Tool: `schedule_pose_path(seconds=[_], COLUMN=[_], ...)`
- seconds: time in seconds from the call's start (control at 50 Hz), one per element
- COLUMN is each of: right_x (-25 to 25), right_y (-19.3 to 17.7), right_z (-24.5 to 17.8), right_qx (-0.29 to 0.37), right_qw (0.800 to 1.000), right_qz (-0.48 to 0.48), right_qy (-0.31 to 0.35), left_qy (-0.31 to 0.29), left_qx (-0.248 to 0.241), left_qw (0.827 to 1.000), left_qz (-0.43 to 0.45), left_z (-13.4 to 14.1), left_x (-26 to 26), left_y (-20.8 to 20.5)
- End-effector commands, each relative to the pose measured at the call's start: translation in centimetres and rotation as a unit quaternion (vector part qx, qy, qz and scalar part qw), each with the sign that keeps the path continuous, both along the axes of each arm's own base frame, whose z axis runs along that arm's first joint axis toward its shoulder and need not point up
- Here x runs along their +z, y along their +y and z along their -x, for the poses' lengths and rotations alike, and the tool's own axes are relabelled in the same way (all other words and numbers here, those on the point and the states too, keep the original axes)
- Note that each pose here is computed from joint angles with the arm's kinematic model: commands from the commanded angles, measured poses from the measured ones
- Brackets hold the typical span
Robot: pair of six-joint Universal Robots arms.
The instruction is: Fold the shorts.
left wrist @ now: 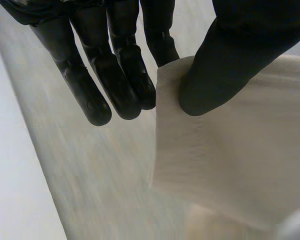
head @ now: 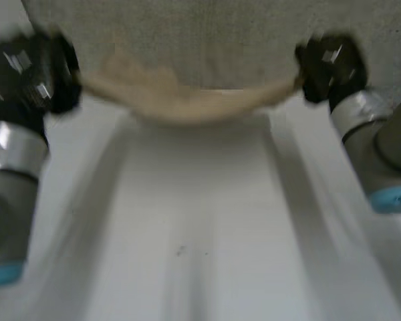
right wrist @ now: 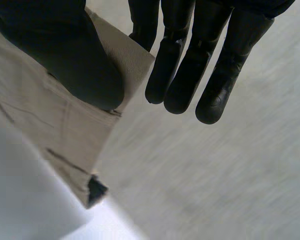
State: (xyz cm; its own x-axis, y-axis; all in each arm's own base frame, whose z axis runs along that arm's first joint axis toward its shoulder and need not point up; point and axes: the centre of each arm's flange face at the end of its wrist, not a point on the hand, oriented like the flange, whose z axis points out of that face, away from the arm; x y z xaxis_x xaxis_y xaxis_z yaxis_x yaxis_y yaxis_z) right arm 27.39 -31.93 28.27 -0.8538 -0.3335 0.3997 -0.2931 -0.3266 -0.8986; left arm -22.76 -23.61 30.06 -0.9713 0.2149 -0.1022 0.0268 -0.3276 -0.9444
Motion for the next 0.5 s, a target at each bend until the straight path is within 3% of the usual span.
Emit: schedule_pose_path(seconds=[0.02, 0.16, 0.36, 0.5], right_x=[-10.1, -12.4, -11.0, -10.8], right_y=[0.7, 2.7, 6.2, 8.6], right_z=[0.0, 1.2, 2.5, 3.3], right_qx=[0.016, 0.015, 0.022, 0.041], right_qw=[0.986, 0.965, 0.953, 0.933], right_qz=[-0.148, -0.229, -0.263, -0.288], right_qy=[0.080, 0.131, 0.150, 0.212], left_qy=[-0.073, -0.122, -0.150, -0.200], left_qx=[-0.002, -0.017, -0.018, -0.023], left_qw=[0.982, 0.957, 0.941, 0.915], left_qz=[-0.172, -0.264, -0.302, -0.349], left_z=[-0.2, 0.0, -0.9, -1.8], left_x=[-11.0, -14.1, -13.2, -12.9], left_y=[0.9, 2.6, 4.5, 6.9])
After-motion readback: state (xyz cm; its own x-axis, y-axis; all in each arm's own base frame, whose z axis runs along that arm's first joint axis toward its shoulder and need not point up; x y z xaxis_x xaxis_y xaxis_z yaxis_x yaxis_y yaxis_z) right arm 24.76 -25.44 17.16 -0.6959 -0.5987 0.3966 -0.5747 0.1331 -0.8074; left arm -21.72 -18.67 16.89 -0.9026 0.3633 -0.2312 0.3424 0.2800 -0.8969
